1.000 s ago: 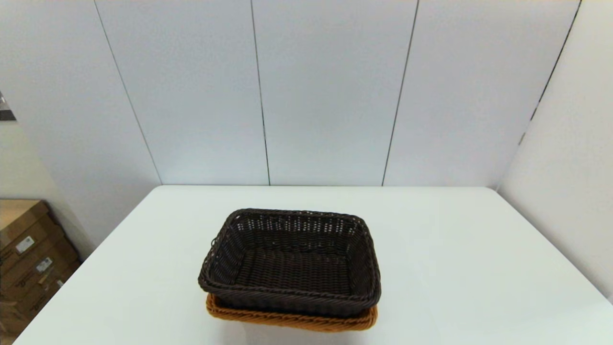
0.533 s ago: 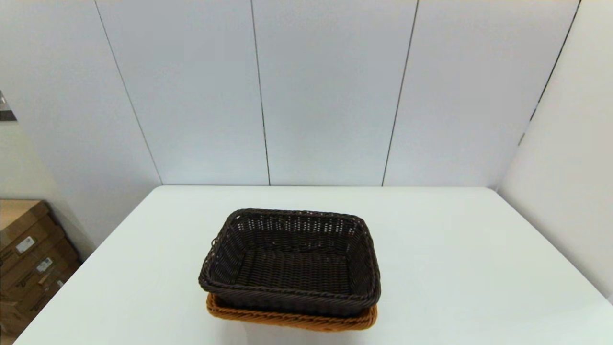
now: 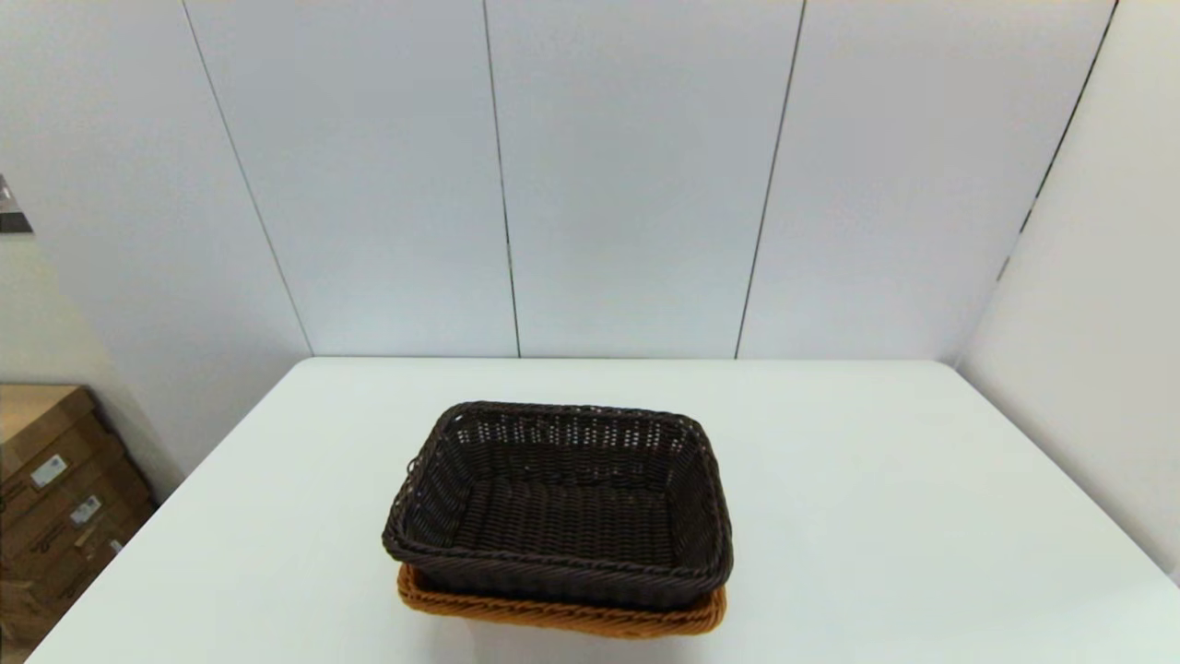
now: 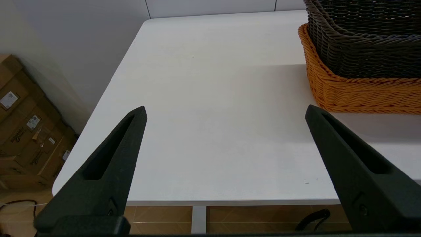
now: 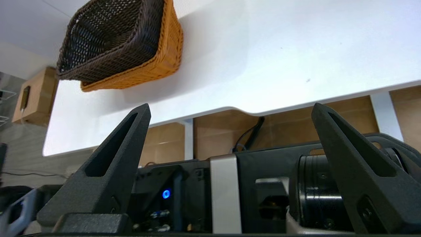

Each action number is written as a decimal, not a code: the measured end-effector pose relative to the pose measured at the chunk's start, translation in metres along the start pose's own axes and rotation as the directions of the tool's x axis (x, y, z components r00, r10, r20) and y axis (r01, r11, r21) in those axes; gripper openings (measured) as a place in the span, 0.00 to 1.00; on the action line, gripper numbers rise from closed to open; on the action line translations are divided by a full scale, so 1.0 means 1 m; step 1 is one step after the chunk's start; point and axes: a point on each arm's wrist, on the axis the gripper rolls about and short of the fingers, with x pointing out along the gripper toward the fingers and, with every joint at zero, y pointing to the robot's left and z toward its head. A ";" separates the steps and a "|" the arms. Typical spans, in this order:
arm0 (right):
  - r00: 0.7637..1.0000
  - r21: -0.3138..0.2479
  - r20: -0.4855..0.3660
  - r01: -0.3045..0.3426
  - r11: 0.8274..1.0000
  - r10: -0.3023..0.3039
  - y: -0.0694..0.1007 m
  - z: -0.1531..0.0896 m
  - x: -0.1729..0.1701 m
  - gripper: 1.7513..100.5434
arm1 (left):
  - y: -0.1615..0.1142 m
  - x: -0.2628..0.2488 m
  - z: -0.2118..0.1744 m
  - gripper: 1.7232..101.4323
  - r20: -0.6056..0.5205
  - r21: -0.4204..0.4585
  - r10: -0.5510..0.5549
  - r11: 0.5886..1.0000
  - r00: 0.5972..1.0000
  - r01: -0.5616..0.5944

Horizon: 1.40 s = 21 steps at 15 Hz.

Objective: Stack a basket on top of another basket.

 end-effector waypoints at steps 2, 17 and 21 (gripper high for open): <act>0.999 -0.037 0.040 -0.003 0.999 0.005 -0.006 -0.005 0.006 0.96 | 0.000 0.000 0.000 0.96 -0.001 -0.001 0.000 1.000 1.000 0.000; 0.944 -0.365 0.327 0.080 0.928 0.048 -0.041 -0.034 0.060 0.96 | 0.000 0.000 0.000 0.96 -0.001 -0.002 0.001 1.000 1.000 -0.001; 0.916 -0.457 0.401 0.185 0.870 0.016 -0.044 -0.033 0.067 0.96 | 0.000 0.000 0.000 0.96 0.000 -0.002 0.000 1.000 1.000 0.000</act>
